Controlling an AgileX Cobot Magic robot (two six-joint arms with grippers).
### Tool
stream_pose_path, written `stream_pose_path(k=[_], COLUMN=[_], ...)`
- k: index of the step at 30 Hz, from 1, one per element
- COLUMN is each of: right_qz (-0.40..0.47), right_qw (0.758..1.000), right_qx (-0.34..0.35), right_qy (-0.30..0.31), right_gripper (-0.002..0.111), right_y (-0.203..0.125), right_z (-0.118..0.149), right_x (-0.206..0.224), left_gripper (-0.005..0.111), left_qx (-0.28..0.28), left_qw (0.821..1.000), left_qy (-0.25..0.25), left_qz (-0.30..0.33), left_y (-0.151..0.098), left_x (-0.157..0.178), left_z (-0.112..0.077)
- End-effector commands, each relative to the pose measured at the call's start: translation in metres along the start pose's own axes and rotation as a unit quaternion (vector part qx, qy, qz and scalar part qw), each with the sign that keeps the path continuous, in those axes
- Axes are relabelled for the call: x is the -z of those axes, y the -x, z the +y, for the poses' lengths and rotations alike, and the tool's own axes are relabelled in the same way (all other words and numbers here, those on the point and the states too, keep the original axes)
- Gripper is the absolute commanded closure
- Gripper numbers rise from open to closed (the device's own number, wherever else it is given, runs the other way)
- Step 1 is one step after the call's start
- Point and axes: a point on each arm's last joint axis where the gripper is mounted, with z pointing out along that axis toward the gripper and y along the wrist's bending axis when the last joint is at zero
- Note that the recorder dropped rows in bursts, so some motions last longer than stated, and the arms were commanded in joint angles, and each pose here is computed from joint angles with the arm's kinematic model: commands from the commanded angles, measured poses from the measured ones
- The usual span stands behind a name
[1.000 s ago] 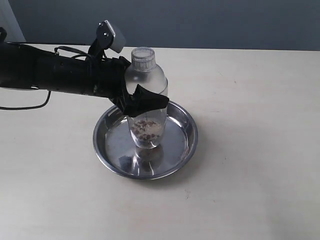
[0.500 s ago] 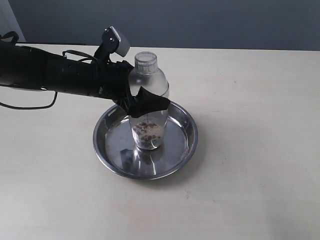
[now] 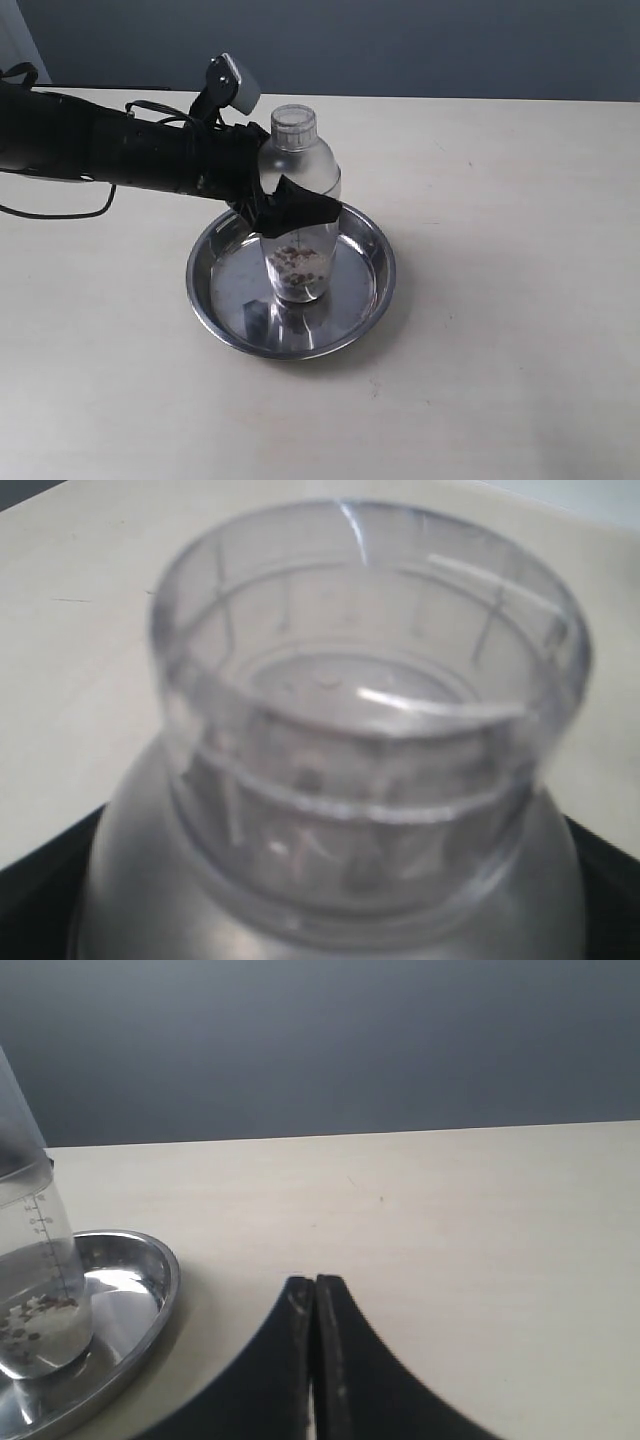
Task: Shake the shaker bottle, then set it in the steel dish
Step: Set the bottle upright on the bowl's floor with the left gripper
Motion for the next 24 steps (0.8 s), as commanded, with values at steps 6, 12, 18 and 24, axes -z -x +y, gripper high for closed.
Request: stream_pose_path(k=[6, 12, 18, 24], right_qz=[-0.01, -0.01, -0.01, -0.008], right_qw=[1.0, 1.0, 1.0, 1.0], right_qx=[0.0, 0.0, 0.0, -0.003], right_qy=[-0.001, -0.001, -0.001, 0.0], right_gripper=[0.109, 0.109, 0.109, 0.109], right_y=[0.001, 0.001, 0.001, 0.001], right_z=[0.0, 0.0, 0.0, 0.0], right_x=[0.0, 0.0, 0.0, 0.0], left_gripper=[0.008, 0.001, 0.001, 0.001], left_qx=[-0.019, -0.022, -0.035, -0.057], left_qw=[1.0, 0.999, 0.998, 0.998], left_qy=[-0.02, -0.031, -0.038, -0.012], left_qz=[-0.008, -0.01, -0.025, -0.026], left_y=[0.004, 0.004, 0.014, 0.028], left_x=[-0.001, -0.001, 0.005, 0.015], left_z=[-0.004, -0.006, -0.011, -0.014])
